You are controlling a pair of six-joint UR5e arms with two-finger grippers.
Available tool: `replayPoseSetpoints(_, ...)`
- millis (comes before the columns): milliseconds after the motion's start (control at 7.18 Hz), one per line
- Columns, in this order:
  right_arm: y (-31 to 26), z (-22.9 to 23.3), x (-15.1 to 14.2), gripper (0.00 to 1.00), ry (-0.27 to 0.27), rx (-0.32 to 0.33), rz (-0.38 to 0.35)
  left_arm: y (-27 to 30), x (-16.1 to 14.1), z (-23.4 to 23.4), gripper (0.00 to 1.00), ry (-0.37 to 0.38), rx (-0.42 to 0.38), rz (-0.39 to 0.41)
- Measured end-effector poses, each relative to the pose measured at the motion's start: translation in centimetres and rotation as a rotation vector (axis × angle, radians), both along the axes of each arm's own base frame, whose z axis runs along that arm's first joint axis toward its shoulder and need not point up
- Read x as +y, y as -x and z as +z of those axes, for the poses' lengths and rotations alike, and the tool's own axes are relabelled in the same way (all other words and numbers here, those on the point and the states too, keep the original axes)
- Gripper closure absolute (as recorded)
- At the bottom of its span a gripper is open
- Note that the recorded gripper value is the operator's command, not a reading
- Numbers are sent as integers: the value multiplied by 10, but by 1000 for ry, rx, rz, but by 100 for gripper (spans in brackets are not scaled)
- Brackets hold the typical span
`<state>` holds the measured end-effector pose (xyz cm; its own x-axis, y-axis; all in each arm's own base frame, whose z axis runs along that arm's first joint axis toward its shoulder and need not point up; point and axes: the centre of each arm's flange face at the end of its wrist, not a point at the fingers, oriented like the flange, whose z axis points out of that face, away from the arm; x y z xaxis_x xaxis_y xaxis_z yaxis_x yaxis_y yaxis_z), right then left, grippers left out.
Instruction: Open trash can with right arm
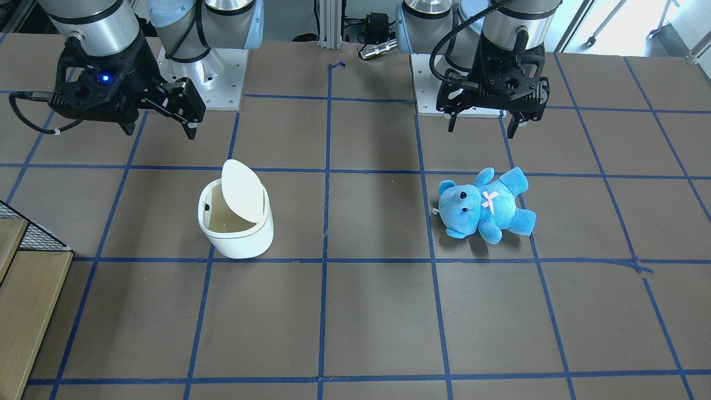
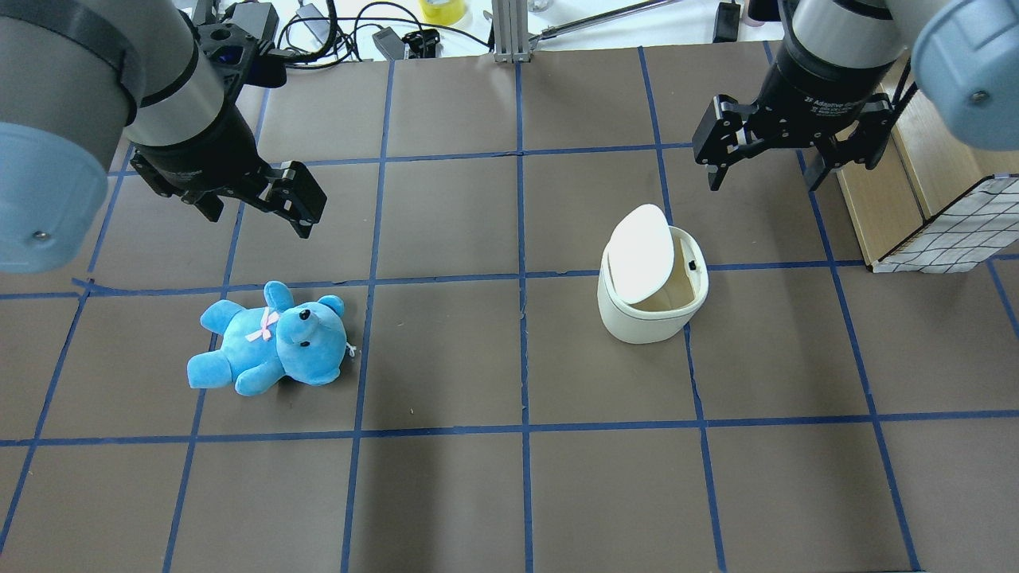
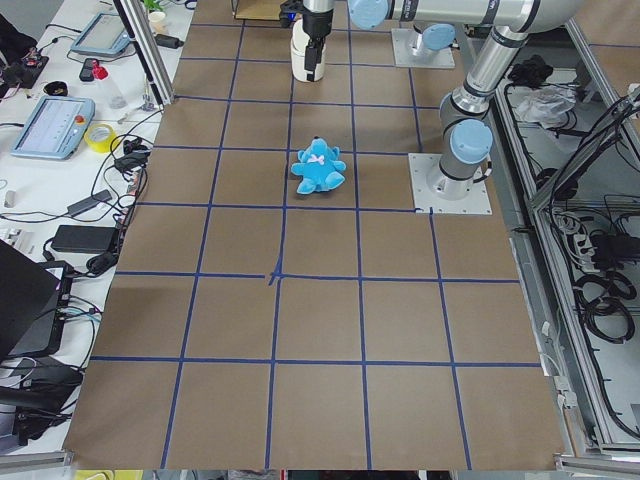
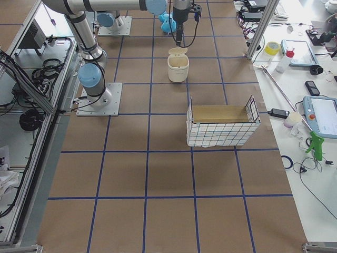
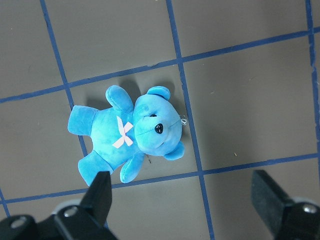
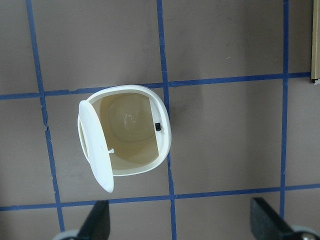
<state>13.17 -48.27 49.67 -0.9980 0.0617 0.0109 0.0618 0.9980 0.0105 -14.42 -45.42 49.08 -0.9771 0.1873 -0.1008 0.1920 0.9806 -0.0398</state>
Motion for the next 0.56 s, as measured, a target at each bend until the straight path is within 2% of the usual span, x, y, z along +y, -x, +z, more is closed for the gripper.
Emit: replayPoseSetpoints(557,0,-1,-1,0,0,-1,0,0,0,0,0,0,0,0)
